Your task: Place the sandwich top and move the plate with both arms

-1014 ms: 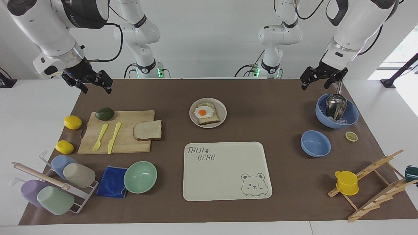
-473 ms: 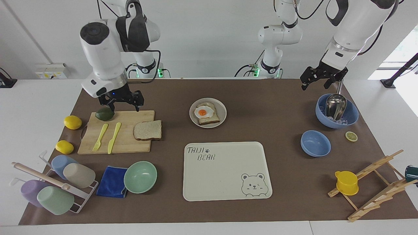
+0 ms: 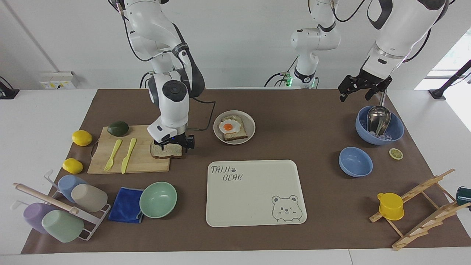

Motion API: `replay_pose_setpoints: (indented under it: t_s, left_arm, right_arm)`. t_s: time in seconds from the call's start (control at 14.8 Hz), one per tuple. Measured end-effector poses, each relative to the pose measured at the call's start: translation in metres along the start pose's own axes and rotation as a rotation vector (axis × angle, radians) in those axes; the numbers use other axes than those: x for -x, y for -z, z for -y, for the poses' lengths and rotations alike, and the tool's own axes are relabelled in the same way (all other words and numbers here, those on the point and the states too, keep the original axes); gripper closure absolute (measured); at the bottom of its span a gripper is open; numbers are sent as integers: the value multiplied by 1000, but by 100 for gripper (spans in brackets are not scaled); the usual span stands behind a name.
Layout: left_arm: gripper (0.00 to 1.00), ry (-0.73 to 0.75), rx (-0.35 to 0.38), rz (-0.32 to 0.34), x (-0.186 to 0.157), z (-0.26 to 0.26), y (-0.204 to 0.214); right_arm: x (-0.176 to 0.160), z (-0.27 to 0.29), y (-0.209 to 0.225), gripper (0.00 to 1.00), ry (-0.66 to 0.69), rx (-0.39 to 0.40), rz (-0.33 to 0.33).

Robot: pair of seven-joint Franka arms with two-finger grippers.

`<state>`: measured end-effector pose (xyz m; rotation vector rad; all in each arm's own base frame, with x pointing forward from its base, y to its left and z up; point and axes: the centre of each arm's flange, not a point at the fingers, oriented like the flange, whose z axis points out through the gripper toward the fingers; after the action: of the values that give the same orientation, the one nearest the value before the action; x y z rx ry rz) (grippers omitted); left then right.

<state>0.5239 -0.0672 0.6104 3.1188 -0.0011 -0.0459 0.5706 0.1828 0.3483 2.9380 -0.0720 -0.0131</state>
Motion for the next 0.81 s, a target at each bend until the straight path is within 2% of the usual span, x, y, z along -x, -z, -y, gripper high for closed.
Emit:
replay_pose_setpoints:
  t_s: [0.41,0.81]
  left_arm:
    - [0,0,0,0,0,0,0]
    - [0,0,0,0,0,0,0]
  right_arm:
    - [14,-7,-34,0,-2,14,48]
    - [23,-12,-54,0,-3,12,61]
